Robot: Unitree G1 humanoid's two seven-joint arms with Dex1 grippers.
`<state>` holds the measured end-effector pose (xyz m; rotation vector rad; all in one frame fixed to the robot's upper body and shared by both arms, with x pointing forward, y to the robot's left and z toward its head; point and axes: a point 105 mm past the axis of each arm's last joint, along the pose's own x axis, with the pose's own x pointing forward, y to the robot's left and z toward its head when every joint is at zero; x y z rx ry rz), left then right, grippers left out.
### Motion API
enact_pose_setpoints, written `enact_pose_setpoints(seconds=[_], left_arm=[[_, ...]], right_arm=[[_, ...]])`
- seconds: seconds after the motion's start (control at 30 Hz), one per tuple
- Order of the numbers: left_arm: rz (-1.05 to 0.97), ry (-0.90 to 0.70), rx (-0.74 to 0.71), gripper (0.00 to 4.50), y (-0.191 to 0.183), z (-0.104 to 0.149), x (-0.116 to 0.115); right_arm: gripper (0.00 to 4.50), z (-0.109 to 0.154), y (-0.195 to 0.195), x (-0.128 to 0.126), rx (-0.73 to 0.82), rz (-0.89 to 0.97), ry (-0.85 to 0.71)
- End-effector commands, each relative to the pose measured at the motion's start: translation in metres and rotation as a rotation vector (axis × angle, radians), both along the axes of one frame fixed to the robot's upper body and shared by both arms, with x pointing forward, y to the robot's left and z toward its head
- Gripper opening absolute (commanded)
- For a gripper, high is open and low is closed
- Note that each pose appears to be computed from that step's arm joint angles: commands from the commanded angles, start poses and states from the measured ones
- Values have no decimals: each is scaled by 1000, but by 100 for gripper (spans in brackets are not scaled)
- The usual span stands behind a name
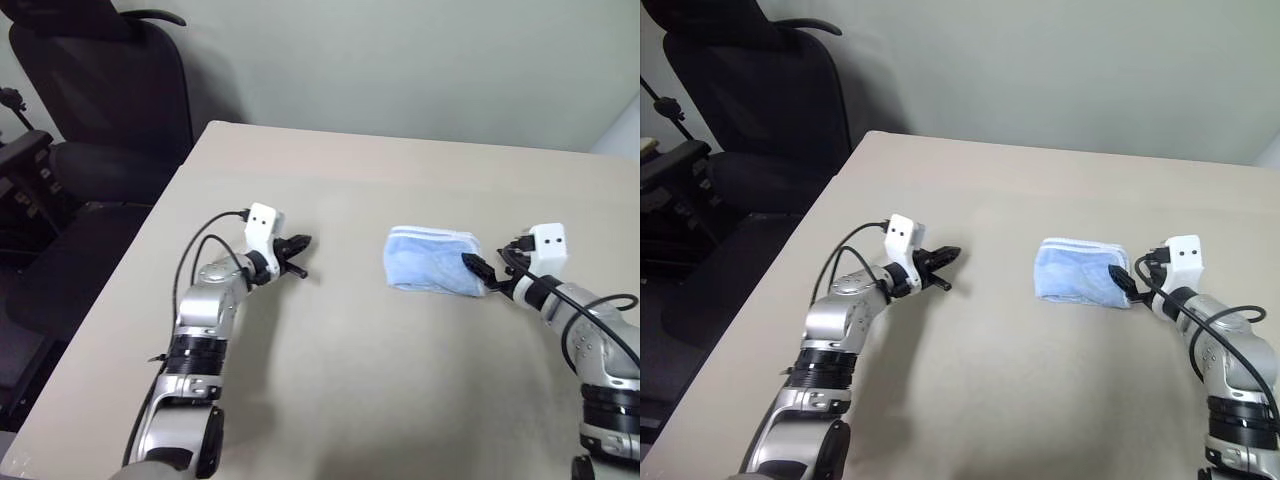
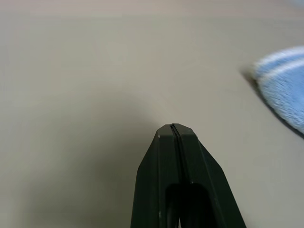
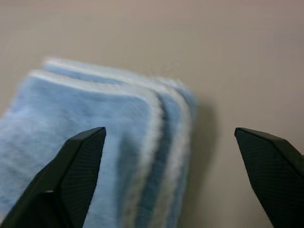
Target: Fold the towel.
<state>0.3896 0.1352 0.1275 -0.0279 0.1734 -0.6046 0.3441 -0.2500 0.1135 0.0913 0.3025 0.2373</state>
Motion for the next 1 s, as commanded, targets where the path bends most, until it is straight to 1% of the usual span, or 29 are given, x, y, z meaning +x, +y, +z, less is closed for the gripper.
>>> enact_pose_setpoints(seconds=[0.03, 0.1, 0.2, 0.3, 0.4, 0.5, 0.53, 0.63, 0.67, 0.7, 0.77, 0.83, 0.93, 1.0], left_arm=[[-5, -47, -15, 0, 0, 15, -3], [-5, -47, -15, 0, 0, 15, -3], [-10, -53, -17, 0, -5, 16, -7], [-13, -52, -17, 0, -7, 14, -10], [-14, -44, -20, 0, -9, 11, -13], [-13, -39, -22, 0, -10, 10, -13], [-13, -39, -22, 0, -10, 9, -13], [-19, -34, -21, 0, -15, 8, -15], [-21, -33, -21, 0, -16, 7, -15], [-21, -33, -21, 0, -16, 7, -15], [-25, -29, -21, 0, -18, 6, -16], [-27, -28, -20, 0, -18, 6, -16], [-32, -24, -18, 0, -20, 4, -16], [-33, -23, -17, 0, -21, 4, -16]], right_arm=[[446, 1, -1, 6, 14, -12, 6], [446, 1, -1, 7, 15, -11, 8], [446, -13, 25, 15, 80, 83, 61], [446, -13, 40, 16, 112, 142, 68], [389, -9, 49, 13, 134, 183, 63], [283, -8, 51, 11, 142, 197, 64], [258, -8, 51, 11, 143, 198, 65], [144, 2, 34, 9, 184, 124, 24], [117, 5, 28, 8, 198, 102, 11], [77, 7, 25, 7, 206, 92, 4], [12, 15, 11, 3, 233, 48, -30], [5, 18, 6, 1, 244, 31, -42], [5, 33, -25, -9, 296, -87, -102], [5, 34, -28, -11, 305, -103, -108]])
